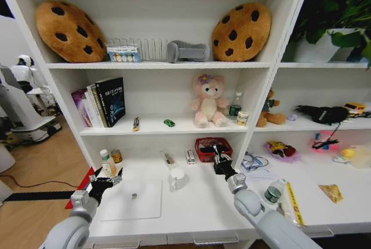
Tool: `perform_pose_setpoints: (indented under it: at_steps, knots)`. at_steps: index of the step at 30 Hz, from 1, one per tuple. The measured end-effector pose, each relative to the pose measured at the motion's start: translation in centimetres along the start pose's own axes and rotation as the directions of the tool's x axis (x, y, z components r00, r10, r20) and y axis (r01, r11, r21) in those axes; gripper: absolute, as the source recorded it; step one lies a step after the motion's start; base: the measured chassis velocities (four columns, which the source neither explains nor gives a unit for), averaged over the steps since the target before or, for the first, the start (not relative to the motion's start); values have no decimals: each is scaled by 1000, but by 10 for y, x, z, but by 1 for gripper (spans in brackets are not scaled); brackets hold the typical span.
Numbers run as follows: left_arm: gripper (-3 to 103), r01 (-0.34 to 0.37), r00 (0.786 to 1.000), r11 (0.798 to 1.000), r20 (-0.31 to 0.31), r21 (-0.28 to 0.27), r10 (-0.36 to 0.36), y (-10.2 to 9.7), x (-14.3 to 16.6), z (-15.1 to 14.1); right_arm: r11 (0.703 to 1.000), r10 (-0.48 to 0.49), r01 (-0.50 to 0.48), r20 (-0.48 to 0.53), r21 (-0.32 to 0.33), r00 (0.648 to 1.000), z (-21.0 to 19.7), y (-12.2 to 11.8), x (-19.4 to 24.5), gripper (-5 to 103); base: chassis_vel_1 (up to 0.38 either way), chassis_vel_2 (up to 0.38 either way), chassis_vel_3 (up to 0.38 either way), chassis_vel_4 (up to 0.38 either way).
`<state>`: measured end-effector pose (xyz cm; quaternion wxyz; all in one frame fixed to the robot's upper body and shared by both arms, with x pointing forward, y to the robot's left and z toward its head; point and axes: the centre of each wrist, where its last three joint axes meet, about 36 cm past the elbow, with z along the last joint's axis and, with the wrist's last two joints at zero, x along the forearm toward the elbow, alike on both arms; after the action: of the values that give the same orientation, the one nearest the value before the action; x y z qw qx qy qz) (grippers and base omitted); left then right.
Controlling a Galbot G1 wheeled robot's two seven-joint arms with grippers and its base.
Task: Organize the objects on the table.
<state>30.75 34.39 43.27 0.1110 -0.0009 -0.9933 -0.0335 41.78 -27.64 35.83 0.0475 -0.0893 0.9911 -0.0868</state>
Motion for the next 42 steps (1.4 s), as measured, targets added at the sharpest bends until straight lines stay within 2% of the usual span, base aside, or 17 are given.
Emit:
perform_pose_setpoints:
  at_steps: [7, 19, 42]
  knots:
    - [100, -1, 1000, 1000, -2, 0, 1, -1, 1, 1, 997, 72, -72, -23, -2, 997, 14, -18, -5, 13, 0, 0, 0, 0]
    - [100, 3, 1000, 1000, -7, 5, -3, -1, 3, 3, 993, 113, -115, -58, -18, 992, 22, -32, -31, 13, 0, 0, 0, 0]
    - [100, -2, 1000, 1000, -9, 5, 2, -1, -3, 3, 988, 154, -155, -48, -16, 987, 34, -40, -66, 13, 0, 0, 0, 0]
